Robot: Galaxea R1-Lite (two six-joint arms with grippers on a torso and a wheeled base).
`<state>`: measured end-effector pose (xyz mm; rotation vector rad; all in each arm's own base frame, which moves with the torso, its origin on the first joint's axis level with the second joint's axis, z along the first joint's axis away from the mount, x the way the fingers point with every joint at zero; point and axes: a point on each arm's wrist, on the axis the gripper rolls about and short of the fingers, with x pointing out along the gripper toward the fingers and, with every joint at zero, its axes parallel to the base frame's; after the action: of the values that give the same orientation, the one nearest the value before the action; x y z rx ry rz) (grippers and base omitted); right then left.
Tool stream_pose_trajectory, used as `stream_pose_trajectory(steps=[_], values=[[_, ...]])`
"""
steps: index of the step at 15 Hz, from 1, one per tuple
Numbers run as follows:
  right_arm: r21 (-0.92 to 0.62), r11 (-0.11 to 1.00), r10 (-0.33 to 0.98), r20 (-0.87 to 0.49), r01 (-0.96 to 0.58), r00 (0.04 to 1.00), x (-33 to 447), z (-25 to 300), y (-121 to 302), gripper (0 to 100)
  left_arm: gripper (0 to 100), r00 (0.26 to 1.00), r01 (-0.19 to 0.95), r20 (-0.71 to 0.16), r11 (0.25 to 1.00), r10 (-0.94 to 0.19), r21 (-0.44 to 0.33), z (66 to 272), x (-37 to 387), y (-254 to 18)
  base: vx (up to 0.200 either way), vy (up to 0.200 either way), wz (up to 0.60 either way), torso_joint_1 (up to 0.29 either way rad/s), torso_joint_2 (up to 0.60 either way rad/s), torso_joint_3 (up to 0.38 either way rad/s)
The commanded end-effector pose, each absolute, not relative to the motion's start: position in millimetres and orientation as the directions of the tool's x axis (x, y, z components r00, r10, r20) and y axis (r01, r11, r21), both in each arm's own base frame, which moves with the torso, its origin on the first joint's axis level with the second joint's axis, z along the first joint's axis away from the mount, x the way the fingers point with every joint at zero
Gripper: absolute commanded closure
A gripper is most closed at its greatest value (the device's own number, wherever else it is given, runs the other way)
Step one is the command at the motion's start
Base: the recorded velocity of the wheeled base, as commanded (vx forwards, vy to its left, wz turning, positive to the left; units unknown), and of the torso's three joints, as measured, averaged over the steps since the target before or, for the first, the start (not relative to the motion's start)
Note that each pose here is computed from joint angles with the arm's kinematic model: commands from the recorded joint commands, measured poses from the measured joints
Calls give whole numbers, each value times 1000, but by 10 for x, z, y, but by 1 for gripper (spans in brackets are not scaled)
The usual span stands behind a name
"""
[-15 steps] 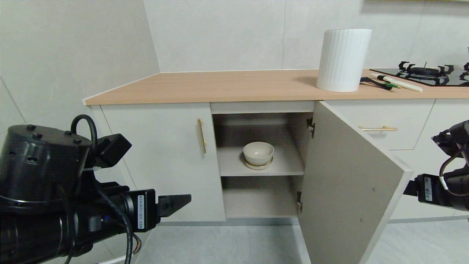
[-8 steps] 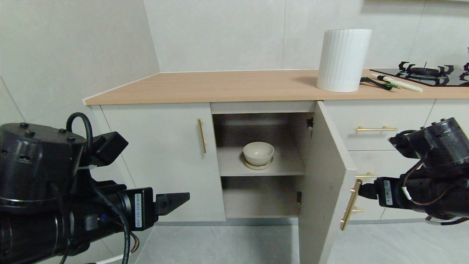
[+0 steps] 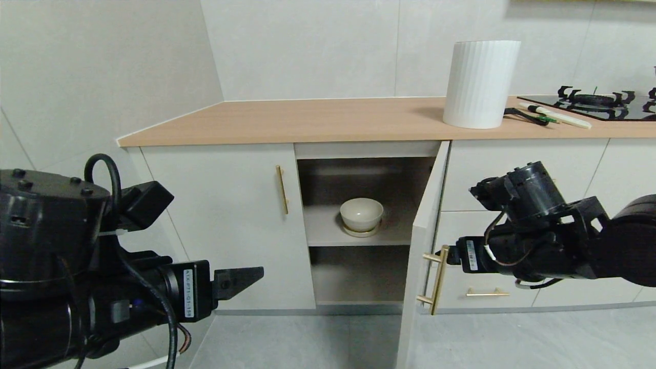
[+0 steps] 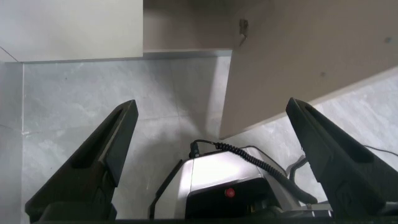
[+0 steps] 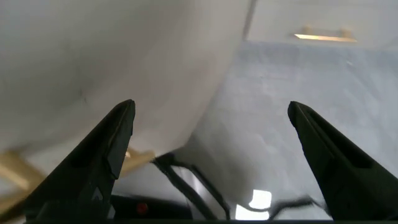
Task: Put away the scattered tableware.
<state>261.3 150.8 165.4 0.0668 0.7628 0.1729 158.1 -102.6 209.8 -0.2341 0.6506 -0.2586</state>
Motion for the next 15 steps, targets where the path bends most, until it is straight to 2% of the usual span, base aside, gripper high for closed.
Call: stream_pose_trajectory(steps=[1, 7, 10, 15], values=[[132, 981, 195, -686, -144, 701, 2831, 1497, 1652, 0, 0, 769, 166, -558, 941, -311, -295, 2112, 1569, -1018, 0, 0, 0, 0, 0, 0], [212, 958, 285, -633, -193, 720, 3121, 1358, 1844, 0, 0, 780, 152, -558, 951, -283, -271, 2107, 1577, -1016, 0, 0, 0, 0, 0, 0], [230, 954, 294, -608, -191, 738, 3260, 1153, 1927, 0, 0, 778, 151, -561, 951, -282, -269, 2098, 1585, -1021, 0, 0, 0, 0, 0, 0], [310, 936, 315, -537, -165, 783, 3387, 1071, 2002, 0, 0, 779, 150, -561, 952, -281, -268, 2098, 1585, -1021, 0, 0, 0, 0, 0, 0]])
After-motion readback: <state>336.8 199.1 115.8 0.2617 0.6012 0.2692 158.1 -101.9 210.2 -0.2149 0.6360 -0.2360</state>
